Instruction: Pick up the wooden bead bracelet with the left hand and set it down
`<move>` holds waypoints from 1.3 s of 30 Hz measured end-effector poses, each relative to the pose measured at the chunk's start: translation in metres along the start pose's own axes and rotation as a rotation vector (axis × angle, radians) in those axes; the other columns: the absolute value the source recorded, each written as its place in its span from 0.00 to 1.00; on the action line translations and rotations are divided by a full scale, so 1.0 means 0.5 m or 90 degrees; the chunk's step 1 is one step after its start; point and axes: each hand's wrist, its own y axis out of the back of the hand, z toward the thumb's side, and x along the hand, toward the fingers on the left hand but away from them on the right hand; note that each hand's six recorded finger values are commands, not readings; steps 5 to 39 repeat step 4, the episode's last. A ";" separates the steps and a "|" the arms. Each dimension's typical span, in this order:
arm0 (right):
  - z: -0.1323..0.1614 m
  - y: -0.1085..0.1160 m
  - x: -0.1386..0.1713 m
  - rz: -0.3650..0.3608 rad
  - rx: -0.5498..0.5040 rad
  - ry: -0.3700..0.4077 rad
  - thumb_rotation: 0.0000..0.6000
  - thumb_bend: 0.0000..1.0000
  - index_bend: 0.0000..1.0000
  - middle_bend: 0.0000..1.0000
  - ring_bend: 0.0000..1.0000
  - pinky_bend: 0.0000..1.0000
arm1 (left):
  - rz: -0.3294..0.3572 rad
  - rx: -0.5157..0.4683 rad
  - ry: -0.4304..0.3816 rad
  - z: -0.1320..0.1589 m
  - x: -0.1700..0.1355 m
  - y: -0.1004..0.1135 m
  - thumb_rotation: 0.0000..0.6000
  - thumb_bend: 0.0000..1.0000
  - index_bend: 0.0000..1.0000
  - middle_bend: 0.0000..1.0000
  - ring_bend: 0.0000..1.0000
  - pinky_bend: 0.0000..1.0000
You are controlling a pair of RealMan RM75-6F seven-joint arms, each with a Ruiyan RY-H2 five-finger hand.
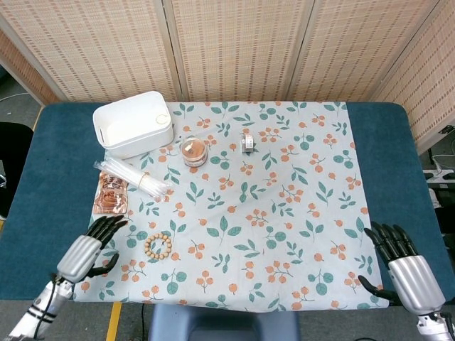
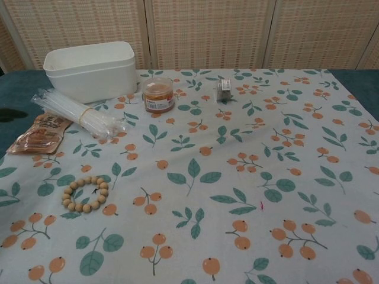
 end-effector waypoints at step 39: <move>0.004 -0.007 -0.003 0.002 0.007 -0.004 0.72 0.20 0.00 0.00 0.00 0.00 | 0.027 0.077 0.048 -0.014 -0.052 0.022 1.00 0.51 0.00 0.00 0.00 0.01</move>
